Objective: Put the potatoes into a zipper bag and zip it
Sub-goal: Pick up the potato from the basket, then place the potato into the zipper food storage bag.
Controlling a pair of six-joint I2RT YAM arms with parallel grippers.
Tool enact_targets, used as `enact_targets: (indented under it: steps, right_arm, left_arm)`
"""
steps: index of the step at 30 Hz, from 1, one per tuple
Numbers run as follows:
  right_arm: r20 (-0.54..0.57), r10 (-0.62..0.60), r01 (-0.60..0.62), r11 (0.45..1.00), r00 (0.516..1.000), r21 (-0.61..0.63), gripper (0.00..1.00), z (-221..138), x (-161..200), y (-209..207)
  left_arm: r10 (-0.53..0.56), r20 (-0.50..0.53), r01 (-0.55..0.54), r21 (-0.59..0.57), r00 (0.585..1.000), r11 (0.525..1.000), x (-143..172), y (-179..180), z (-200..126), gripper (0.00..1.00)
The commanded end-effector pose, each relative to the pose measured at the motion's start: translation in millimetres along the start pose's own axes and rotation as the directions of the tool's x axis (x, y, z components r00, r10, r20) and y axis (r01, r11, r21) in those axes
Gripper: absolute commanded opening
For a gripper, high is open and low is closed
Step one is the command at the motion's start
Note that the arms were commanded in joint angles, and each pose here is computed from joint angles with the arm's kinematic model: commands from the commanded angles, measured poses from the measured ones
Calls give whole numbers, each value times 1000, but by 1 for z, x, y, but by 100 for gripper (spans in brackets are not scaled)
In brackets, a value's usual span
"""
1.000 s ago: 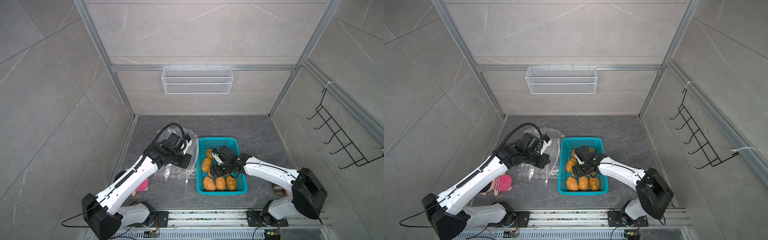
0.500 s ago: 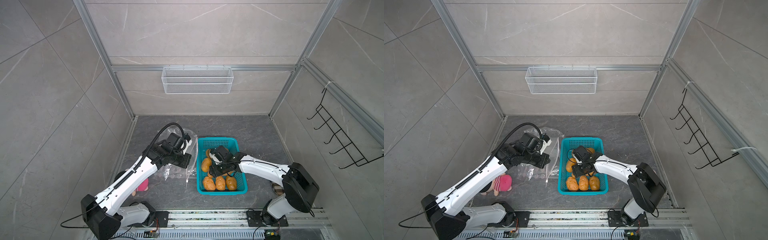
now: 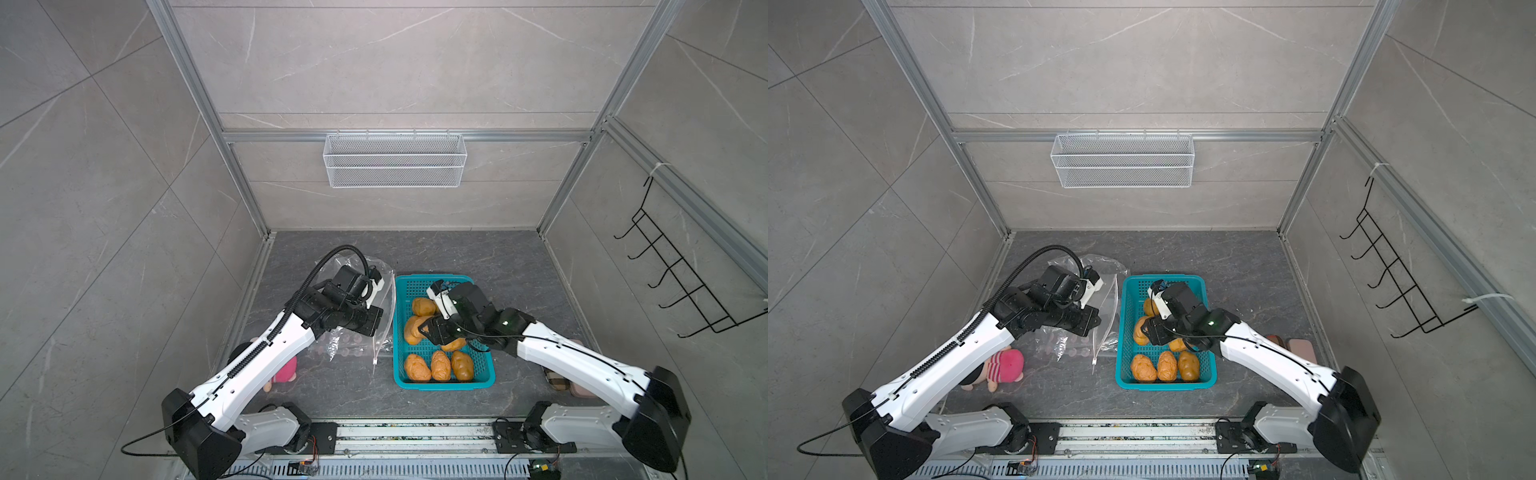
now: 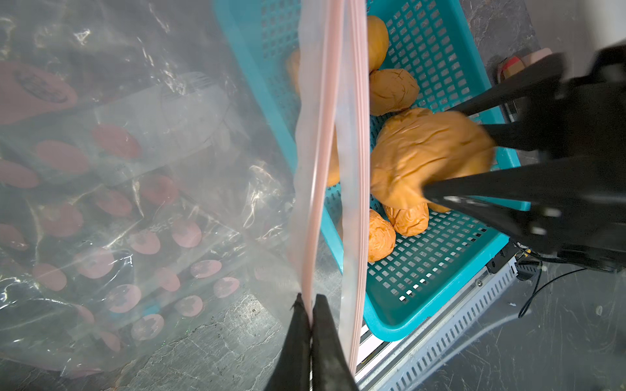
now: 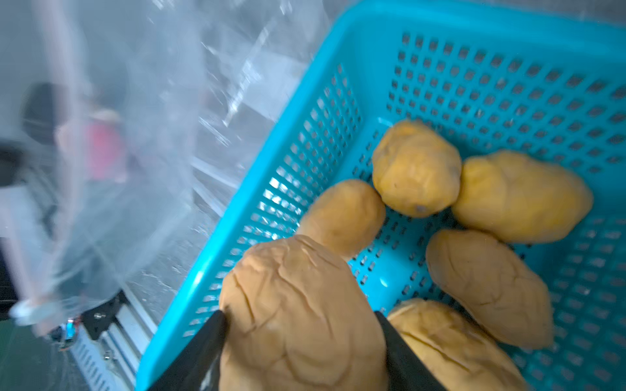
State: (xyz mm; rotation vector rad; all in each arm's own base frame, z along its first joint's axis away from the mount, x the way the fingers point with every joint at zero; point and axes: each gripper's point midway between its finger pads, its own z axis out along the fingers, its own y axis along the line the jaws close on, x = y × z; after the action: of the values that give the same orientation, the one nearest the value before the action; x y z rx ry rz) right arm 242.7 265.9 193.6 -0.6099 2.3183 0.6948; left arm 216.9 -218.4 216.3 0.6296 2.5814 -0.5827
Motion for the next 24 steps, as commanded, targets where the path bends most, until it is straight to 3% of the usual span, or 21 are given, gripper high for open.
enact_targets:
  steps: [1,7,15,24]
  right_arm:
    - [178,-53,77,988,983,-130,51,-28,-34,30]
    - [344,-69,172,944,936,-281,50,-54,-75,74]
    - [312,-52,170,916,949,-364,49,-27,-93,97]
    - [256,-68,141,951,964,-276,49,1,-76,76]
  left_arm:
    - [-20,35,20,5,999,1000,-10,-3,-7,0]
    - [-43,42,40,61,998,997,-19,-14,-8,0]
    - [-41,45,38,68,998,997,-20,-15,-7,0]
    - [-64,74,58,81,995,995,-23,-17,-13,0]
